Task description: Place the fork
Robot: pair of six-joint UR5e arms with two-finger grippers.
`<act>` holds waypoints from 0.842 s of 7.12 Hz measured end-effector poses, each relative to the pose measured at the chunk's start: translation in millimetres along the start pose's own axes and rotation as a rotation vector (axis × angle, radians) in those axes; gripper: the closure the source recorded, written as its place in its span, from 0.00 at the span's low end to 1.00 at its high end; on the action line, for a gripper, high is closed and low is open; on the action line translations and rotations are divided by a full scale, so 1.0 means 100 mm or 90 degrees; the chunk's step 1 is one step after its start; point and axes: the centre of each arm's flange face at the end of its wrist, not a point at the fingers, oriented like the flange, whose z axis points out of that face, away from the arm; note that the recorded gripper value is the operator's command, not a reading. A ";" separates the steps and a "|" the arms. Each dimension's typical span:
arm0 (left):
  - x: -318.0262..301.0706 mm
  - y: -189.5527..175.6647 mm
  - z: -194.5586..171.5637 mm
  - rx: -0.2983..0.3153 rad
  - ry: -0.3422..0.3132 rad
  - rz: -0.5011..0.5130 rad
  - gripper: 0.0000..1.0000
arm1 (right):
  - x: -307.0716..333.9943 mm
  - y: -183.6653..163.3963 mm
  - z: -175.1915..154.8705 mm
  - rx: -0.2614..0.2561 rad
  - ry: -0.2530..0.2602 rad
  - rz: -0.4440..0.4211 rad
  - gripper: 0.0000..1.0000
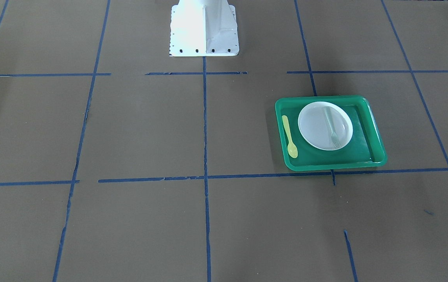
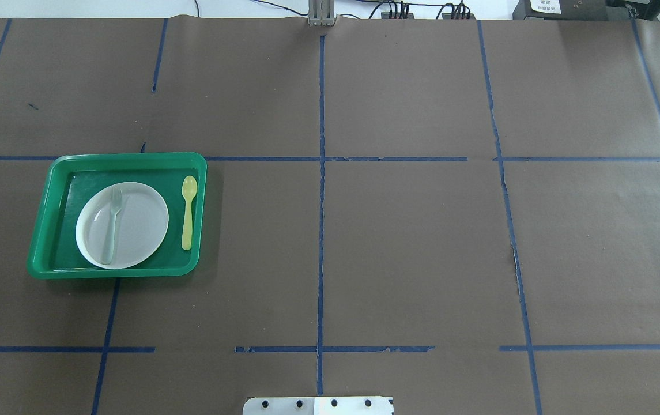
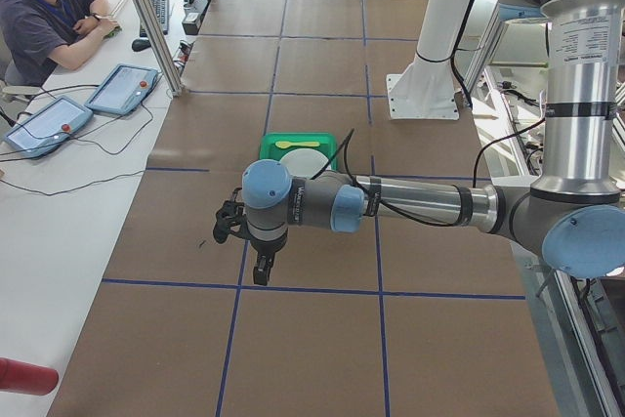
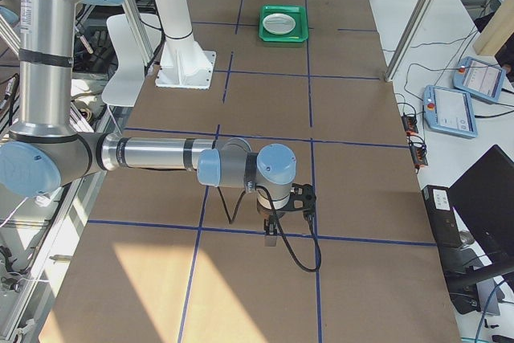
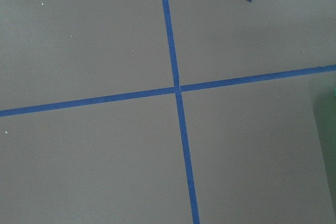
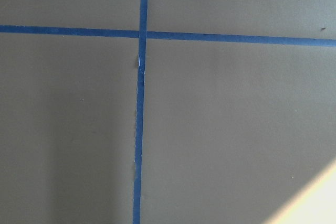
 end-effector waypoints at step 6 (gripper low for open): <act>0.11 -0.11 0.10 0.031 0.003 0.036 0.00 | 0.00 0.00 0.00 0.000 0.000 0.000 0.00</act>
